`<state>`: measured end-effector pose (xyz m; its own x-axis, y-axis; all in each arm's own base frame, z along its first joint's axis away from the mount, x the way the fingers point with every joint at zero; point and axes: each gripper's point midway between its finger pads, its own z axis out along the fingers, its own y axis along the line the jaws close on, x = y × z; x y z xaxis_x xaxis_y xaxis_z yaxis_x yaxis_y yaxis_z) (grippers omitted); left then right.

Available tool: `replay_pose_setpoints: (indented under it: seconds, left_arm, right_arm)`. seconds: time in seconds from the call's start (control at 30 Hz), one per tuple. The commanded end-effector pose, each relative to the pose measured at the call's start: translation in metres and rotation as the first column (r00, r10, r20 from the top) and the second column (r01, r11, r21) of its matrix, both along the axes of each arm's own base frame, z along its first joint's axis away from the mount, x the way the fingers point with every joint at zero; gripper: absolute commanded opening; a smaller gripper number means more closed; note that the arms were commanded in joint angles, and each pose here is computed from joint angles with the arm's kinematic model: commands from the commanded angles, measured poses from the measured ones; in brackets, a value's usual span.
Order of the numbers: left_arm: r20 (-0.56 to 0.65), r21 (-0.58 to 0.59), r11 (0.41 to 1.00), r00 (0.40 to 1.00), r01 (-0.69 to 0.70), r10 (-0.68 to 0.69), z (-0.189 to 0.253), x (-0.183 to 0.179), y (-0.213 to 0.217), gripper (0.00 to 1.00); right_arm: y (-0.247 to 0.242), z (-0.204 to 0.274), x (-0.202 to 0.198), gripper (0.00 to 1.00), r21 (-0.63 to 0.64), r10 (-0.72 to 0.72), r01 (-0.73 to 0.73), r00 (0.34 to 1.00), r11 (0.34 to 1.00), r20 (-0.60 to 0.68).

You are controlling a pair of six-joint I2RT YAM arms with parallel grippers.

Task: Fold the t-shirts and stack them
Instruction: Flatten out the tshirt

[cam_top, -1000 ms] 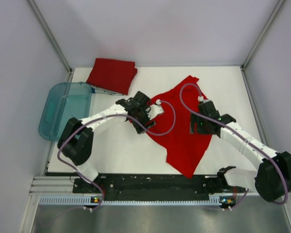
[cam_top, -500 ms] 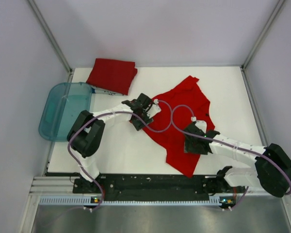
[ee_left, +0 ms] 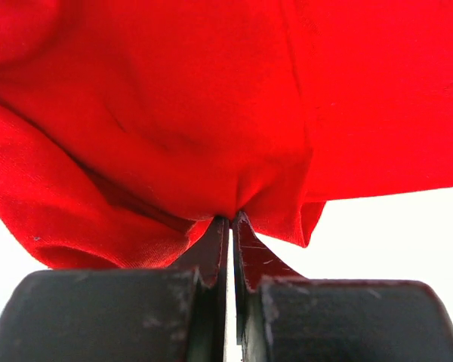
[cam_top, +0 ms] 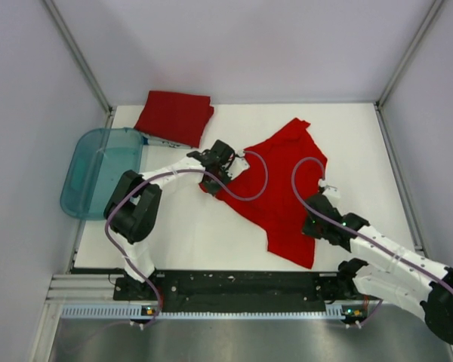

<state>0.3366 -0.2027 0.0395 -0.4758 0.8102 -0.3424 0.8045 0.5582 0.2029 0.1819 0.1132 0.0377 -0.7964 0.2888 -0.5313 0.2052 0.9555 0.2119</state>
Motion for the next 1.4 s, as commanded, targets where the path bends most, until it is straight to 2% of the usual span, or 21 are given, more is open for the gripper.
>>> replay_pose_setpoints:
  seconds: [0.0,0.27,0.3,0.33,0.37,0.43,0.53,0.67,1.0,1.1,1.17,1.27,1.33,1.37]
  left_arm:
    - [-0.021,-0.121,0.993,1.0,0.005,-0.007,0.023,0.0,-0.021,0.0]
    - [0.017,-0.119,0.986,0.993,0.116,-0.115,0.042,-0.016,-0.034,0.0]
    - [0.018,-0.102,0.984,0.99,0.144,-0.143,0.041,-0.021,-0.035,0.04]
    - [0.031,-0.08,0.982,0.985,0.173,-0.171,0.041,-0.027,-0.038,0.32]
    - [0.04,-0.061,0.977,0.979,0.203,-0.201,0.038,-0.033,-0.042,0.44]
    - [0.098,-0.006,0.975,0.971,0.221,-0.219,0.036,-0.031,-0.042,0.47]
    - [0.117,0.022,0.976,0.969,0.216,-0.217,0.03,-0.028,-0.044,0.5]
    - [0.121,0.079,0.976,0.97,0.203,-0.212,0.016,-0.02,-0.042,0.49]
    - [0.053,0.097,0.969,0.971,0.228,-0.234,-0.007,-0.027,-0.042,0.46]
    - [0.057,0.115,0.968,0.971,0.223,-0.231,-0.01,-0.024,-0.04,0.42]
    - [0.06,0.122,0.968,0.972,0.218,-0.227,-0.01,-0.023,-0.038,0.35]
    - [0.08,0.137,0.97,0.974,0.199,-0.211,-0.002,-0.019,-0.032,0.18]
    - [0.084,0.131,0.971,0.973,0.201,-0.213,0.005,-0.019,-0.03,0.13]
    - [0.089,0.13,0.971,0.973,0.2,-0.212,0.008,-0.019,-0.029,0.05]
  right_arm:
    - [-0.002,0.024,0.01,0.0,0.06,-0.004,-0.001,0.997,0.998,0.076]
    - [0.0,0.023,0.01,0.0,0.068,0.008,-0.012,0.998,0.998,0.064]
    - [0.0,0.023,0.01,0.0,0.069,0.007,-0.011,0.998,0.998,0.063]
    - [0.0,0.023,0.01,0.0,0.069,0.006,-0.011,0.998,0.998,0.066]
    - [0.0,0.023,0.01,0.0,0.068,0.007,-0.012,0.998,0.998,0.066]
    - [0.001,0.022,0.01,0.0,0.072,0.007,-0.011,0.998,0.997,0.065]
    - [0.0,0.02,0.008,0.0,0.077,0.007,-0.011,0.998,0.997,0.062]
    - [0.001,0.018,0.006,0.0,0.082,0.01,-0.014,0.998,0.997,0.056]
    - [-0.001,0.016,0.005,0.0,0.077,0.006,-0.01,0.998,0.997,0.059]
    - [-0.002,0.016,0.006,0.0,0.074,0.005,-0.01,0.998,0.997,0.061]
    - [-0.003,0.015,0.005,0.0,0.069,0.006,-0.01,0.998,0.998,0.062]
    - [-0.003,0.017,0.006,0.0,0.072,0.005,-0.01,0.998,0.997,0.069]
    - [-0.005,0.018,0.006,0.0,0.072,-0.005,-0.001,0.997,0.997,0.072]
    - [-0.005,0.019,0.007,0.0,0.075,-0.006,0.001,0.997,0.997,0.077]
